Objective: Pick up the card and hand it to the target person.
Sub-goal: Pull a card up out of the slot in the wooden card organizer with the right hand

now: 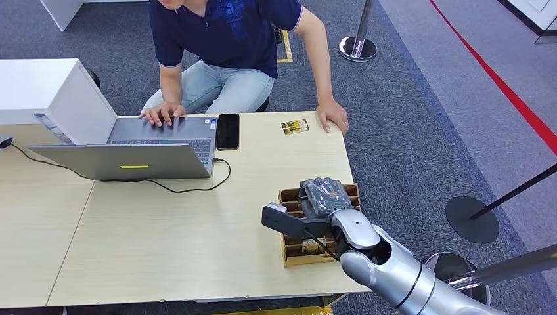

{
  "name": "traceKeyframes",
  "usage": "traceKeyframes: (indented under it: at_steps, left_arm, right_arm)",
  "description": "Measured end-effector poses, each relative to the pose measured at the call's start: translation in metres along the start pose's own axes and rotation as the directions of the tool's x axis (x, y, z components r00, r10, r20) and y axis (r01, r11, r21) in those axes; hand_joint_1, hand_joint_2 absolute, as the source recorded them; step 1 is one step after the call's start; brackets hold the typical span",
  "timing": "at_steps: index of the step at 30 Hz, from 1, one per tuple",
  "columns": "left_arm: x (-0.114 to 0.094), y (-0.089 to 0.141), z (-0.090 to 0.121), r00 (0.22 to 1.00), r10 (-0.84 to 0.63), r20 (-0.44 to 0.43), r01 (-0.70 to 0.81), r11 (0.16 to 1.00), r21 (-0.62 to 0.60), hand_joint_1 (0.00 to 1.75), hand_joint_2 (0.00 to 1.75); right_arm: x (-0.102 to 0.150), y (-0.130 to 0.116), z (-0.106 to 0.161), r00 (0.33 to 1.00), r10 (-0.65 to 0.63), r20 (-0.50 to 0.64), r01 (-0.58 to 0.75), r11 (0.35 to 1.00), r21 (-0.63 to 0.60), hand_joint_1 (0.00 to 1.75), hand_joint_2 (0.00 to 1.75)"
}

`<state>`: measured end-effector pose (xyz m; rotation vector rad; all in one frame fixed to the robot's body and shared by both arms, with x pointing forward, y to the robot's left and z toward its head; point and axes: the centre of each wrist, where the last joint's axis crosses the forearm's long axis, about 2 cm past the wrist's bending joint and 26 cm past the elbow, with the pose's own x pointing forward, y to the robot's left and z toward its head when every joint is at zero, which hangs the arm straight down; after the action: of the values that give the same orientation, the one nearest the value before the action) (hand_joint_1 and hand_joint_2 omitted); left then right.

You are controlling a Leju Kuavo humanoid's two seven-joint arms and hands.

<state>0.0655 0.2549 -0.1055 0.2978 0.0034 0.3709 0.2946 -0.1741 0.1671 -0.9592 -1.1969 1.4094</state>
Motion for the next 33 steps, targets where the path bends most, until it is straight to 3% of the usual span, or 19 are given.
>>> traceKeyframes:
  at_steps: [6,10,15,22,28,33]
  left_arm:
    - [0.0,0.0,0.0,1.0,-0.004,0.006,0.004,1.0,-0.01,0.0,1.75]
    - [0.001,0.001,-0.001,1.0,-0.021,0.014,0.022,1.0,-0.012,0.0,1.75]
    - [0.001,0.003,-0.001,1.0,0.017,0.018,-0.017,1.0,0.015,0.0,1.75]
    - [0.002,0.004,-0.002,1.0,0.016,0.02,-0.016,1.0,0.018,0.0,1.75]
    - [0.004,0.008,-0.003,0.999,0.005,0.033,-0.006,1.0,0.02,0.0,1.75]
    - [0.004,0.009,-0.003,0.999,-0.005,0.035,0.004,1.0,0.022,0.0,1.75]
  right_arm:
    - [0.0,0.0,0.0,1.0,-0.001,0.0,0.001,1.0,0.002,1.51,1.75]
    - [-0.001,0.001,0.0,1.0,0.0,0.001,0.0,1.0,0.006,1.73,1.75]
    - [0.001,-0.003,0.002,1.0,-0.008,0.018,0.008,1.0,-0.021,1.75,1.75]
    - [0.001,-0.03,0.012,0.991,-0.089,0.1,0.11,0.968,-0.228,1.75,1.75]
    - [-0.004,-0.065,0.032,0.973,-0.14,0.181,0.206,0.879,-0.429,1.75,1.75]
    - [-0.008,-0.08,0.043,0.958,-0.17,0.231,0.271,0.803,-0.531,1.75,1.75]
